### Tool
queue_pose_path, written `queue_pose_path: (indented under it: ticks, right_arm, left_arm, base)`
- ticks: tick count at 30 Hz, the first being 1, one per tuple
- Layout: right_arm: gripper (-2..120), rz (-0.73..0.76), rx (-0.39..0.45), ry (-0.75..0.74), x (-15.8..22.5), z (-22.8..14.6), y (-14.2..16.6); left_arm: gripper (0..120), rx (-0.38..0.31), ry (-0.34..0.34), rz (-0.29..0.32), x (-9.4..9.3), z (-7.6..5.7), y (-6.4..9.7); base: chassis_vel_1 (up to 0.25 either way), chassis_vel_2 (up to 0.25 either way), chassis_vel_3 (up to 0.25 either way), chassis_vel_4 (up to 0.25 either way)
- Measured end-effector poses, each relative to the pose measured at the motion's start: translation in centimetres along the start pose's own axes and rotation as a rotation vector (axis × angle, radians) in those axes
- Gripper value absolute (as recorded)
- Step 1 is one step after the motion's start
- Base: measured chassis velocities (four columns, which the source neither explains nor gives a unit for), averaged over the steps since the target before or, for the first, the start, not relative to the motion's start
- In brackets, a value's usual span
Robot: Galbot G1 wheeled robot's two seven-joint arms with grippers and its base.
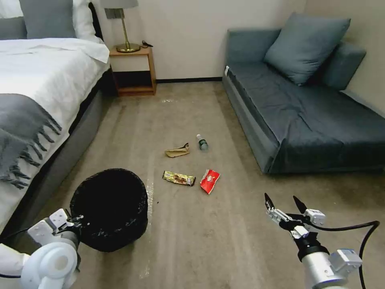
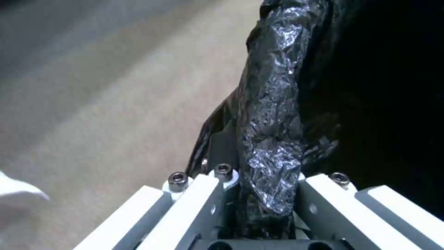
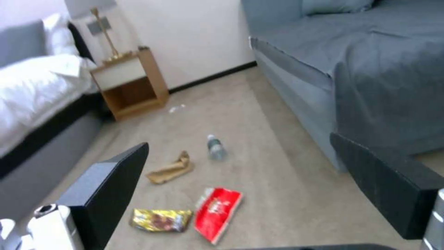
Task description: Pick up the trash bin, then pick up the garbage on the floor and place it into the trash bin.
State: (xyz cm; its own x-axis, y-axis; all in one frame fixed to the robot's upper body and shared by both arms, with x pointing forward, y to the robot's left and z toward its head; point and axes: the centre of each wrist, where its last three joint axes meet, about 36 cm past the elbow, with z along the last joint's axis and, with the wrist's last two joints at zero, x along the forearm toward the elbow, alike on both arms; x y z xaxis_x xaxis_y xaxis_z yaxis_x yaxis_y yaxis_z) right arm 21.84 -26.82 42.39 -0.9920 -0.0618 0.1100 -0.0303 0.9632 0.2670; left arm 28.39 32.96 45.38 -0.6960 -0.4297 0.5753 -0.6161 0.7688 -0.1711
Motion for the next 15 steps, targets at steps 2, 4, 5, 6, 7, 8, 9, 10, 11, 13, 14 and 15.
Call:
queue_pose_path:
  ticks: [2,4,5,6,7,8,9,10,11,13,14,15]
  right_arm:
    - [100,-0.015,-0.028,-0.01,0.2,-0.3,0.5]
    - [100,-0.022,-0.034,-0.013,0.2,-0.4,0.6]
    - [100,-0.028,-0.037,-0.014,0.3,-0.5,0.7]
    - [100,-0.033,-0.039,-0.015,0.4,-0.5,0.8]
    - [100,-0.036,-0.04,-0.015,0.4,-0.6,0.8]
    - [100,-0.036,-0.04,-0.015,0.4,-0.6,0.8]
    - [100,-0.04,-0.041,-0.014,0.5,-0.6,0.9]
    - [100,-0.043,-0.04,-0.012,0.6,-0.5,0.9]
    - [100,-0.043,-0.04,-0.012,0.6,-0.5,0.9]
    - [100,-0.051,-0.032,-0.012,0.6,-0.4,1.1]
    - [100,-0.051,-0.032,-0.012,0.6,-0.4,1.1]
    - [100,-0.058,-0.03,-0.011,0.7,-0.2,1.2]
  left_arm:
    - [3,-0.004,-0.049,-0.002,1.2,0.0,-0.4]
    - [3,0.0,-0.062,0.0,1.7,-0.1,-0.6]
    - [3,0.003,-0.07,0.001,2.0,-0.1,-0.8]
    - [3,0.005,-0.077,0.0,2.3,-0.1,-0.9]
    - [3,0.005,-0.082,-0.004,2.5,0.1,-0.9]
    - [3,0.005,-0.082,-0.004,2.5,0.1,-0.9]
    - [3,0.001,-0.087,-0.011,2.6,0.2,-0.8]
    - [3,-0.004,-0.092,-0.019,2.7,0.4,-0.8]
    - [3,-0.004,-0.092,-0.019,2.7,0.4,-0.8]
    - [3,-0.014,-0.105,-0.025,2.8,0.7,-0.6]
    - [3,-0.014,-0.105,-0.025,2.8,0.7,-0.6]
    - [3,-0.023,-0.117,-0.023,2.7,0.8,-0.5]
  base:
    - [0.0,0.0,0.0,0.0]
    - [0.0,0.0,0.0,0.0]
    - [0.0,0.0,0.0,0.0]
    - [0.0,0.0,0.0,0.0]
    - [0.0,0.0,0.0,0.0]
    - [0.0,0.0,0.0,0.0]
    - [0.0,0.0,0.0,0.0]
    - [0.0,0.0,0.0,0.0]
    - [0.0,0.0,0.0,0.0]
    - [0.0,0.0,0.0,0.0]
    - [0.0,0.0,0.0,0.0]
    - [0.0,0.0,0.0,0.0]
